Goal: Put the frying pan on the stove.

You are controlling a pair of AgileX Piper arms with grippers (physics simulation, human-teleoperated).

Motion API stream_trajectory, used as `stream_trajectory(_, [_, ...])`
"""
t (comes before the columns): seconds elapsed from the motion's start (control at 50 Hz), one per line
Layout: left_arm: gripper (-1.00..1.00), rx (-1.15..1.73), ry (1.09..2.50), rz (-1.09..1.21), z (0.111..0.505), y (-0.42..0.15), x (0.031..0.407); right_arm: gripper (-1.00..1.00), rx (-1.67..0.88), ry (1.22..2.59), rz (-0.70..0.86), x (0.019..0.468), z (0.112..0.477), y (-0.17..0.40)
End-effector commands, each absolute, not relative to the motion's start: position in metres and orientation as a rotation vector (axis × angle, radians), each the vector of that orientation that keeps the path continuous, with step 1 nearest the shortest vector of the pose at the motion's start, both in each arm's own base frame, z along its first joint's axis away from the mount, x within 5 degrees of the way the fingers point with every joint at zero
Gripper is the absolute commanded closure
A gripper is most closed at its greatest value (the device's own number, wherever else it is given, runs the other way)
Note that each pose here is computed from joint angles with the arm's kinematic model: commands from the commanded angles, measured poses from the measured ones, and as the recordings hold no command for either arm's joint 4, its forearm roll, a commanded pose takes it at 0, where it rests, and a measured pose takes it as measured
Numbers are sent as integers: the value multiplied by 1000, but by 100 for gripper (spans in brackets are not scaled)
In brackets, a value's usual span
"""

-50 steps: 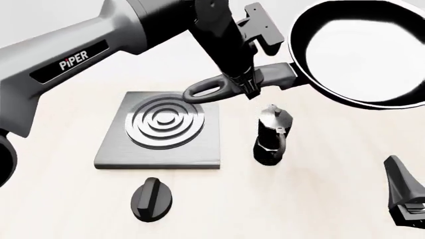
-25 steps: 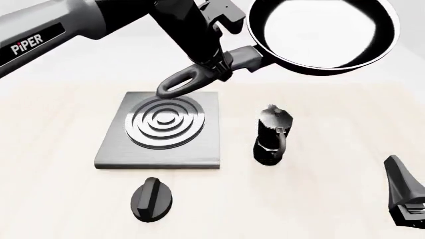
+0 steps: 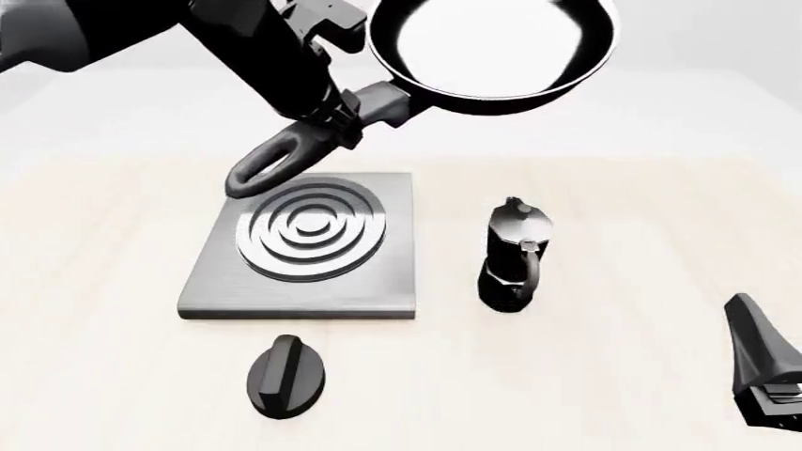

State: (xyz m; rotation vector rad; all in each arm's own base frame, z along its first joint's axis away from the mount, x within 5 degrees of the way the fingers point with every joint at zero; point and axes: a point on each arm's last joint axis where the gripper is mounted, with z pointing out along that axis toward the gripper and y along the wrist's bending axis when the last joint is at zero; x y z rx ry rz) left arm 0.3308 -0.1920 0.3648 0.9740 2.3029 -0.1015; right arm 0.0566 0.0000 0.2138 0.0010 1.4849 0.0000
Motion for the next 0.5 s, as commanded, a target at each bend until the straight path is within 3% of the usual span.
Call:
stream_trajectory(0.02, [100, 862, 2325, -116, 371, -166, 312, -100, 1, 1485, 0, 57, 214, 0])
stream_trajectory(0.3, [100, 649, 2379, -53, 370, -102, 301, -100, 1, 1485, 0, 57, 214, 0])
stream_trajectory(0.5, [100, 620, 2391, -51, 366, -91, 282, -100, 1, 1485, 0, 57, 214, 0])
